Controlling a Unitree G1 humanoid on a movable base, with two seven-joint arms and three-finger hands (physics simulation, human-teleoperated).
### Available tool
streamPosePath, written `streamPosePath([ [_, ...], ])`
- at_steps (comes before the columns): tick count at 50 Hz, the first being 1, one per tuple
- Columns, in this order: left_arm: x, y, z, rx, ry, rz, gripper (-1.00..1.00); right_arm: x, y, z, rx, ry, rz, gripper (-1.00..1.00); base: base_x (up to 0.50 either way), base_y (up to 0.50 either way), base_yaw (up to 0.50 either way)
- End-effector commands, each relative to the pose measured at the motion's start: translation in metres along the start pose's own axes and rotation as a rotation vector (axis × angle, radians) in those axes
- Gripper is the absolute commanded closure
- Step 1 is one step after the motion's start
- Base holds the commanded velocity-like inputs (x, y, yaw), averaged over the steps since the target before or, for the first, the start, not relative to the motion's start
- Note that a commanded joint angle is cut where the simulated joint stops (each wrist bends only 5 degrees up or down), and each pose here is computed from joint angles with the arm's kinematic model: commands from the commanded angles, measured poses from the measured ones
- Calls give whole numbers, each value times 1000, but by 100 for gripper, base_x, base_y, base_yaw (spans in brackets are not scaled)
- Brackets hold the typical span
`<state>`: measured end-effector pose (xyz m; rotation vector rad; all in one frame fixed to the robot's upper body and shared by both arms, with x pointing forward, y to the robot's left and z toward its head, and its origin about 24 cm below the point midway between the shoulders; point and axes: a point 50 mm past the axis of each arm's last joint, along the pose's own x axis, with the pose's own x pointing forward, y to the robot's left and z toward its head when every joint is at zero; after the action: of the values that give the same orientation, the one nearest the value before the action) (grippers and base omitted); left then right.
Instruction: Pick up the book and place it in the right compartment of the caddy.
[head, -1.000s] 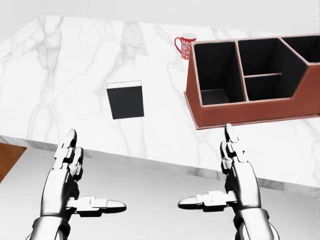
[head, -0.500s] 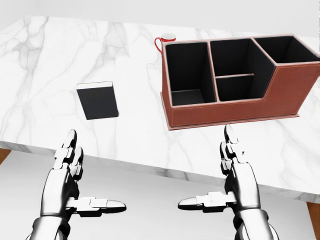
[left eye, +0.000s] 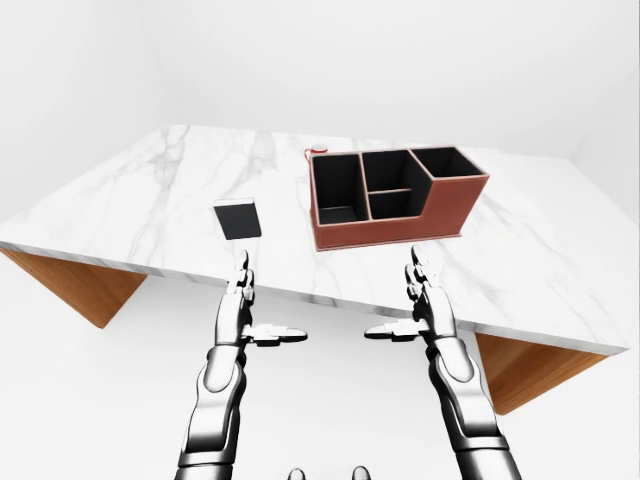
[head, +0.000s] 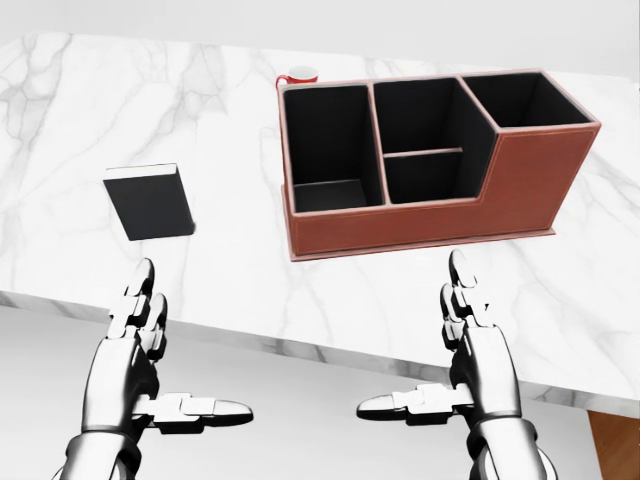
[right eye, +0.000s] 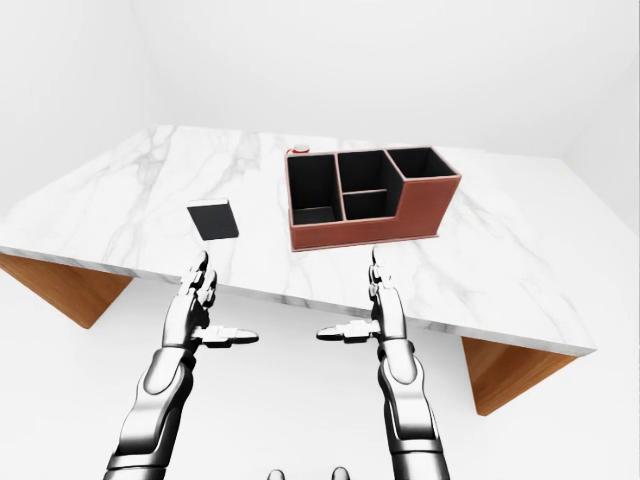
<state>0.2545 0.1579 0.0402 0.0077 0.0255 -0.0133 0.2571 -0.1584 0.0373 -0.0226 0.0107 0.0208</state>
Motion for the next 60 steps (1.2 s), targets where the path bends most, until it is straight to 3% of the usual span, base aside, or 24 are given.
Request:
streamPosePath([
  [1,0,0,0,1,0,1,-100,0,0,0,2,0,0,-100,1,-5,0],
  [23,0,0,0,1,0,1,-100,0,1,1,-7,-5,3,-100,0,0,0],
  [60,0,0,0,1,0,1,-100,0,1,0,-8,-3,3,-100,24,6,0],
])
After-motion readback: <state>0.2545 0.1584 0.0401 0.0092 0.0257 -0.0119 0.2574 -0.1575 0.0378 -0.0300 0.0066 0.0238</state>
